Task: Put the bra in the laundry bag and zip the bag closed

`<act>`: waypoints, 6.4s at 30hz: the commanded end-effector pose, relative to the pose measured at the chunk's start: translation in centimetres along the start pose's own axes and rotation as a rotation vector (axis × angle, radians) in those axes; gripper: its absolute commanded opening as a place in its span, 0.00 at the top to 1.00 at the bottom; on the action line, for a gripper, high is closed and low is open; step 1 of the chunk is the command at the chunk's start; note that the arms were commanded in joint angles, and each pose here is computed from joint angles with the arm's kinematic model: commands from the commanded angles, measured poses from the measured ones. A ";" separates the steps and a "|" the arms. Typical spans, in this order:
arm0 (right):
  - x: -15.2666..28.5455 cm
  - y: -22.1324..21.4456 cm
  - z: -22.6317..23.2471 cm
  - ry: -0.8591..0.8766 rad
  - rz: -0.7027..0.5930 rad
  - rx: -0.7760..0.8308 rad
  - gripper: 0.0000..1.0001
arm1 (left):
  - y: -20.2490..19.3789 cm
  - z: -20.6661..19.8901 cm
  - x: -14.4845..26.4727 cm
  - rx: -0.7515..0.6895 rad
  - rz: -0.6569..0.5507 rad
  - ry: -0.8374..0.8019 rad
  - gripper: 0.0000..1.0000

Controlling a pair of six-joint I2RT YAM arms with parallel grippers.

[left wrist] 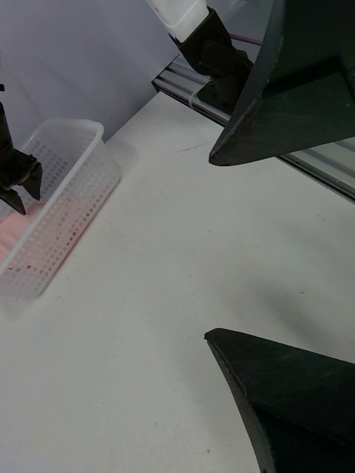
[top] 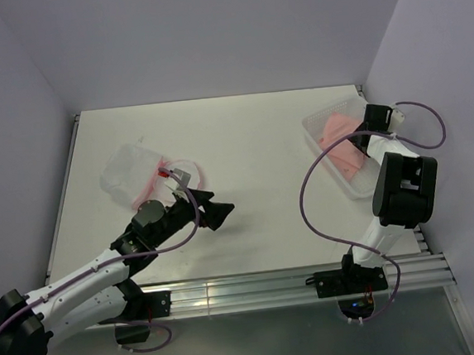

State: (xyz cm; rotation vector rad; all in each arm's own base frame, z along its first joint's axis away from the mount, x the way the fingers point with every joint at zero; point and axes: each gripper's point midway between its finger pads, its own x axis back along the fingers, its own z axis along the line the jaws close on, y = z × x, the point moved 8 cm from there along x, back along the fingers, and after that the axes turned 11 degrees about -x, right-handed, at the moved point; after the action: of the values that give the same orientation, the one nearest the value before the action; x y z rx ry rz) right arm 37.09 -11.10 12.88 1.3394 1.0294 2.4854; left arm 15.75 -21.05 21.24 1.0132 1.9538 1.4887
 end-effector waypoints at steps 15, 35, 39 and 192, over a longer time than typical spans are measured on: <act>0.2 -1.6 -0.7 0.033 0.065 -0.080 0.52 | 0.3 0.2 -0.6 -0.031 -0.032 0.008 0.02; 17.7 6.3 5.7 0.657 -0.451 -0.212 1.00 | -0.1 0.3 -1.1 -0.020 -0.023 0.012 0.02; 22.9 6.5 8.6 0.824 -0.439 -0.162 1.00 | 0.2 0.2 -1.2 -0.015 -0.024 0.015 0.02; 46.3 -10.3 1.6 1.527 0.685 0.180 1.00 | 11.7 -2.9 1.9 0.051 -0.089 0.357 0.33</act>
State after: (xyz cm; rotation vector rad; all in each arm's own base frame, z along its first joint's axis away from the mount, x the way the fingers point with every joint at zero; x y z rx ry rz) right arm 6.06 14.40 41.88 -1.0379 0.9131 3.8825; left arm 15.56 -19.79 32.95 0.7192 2.2772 1.6399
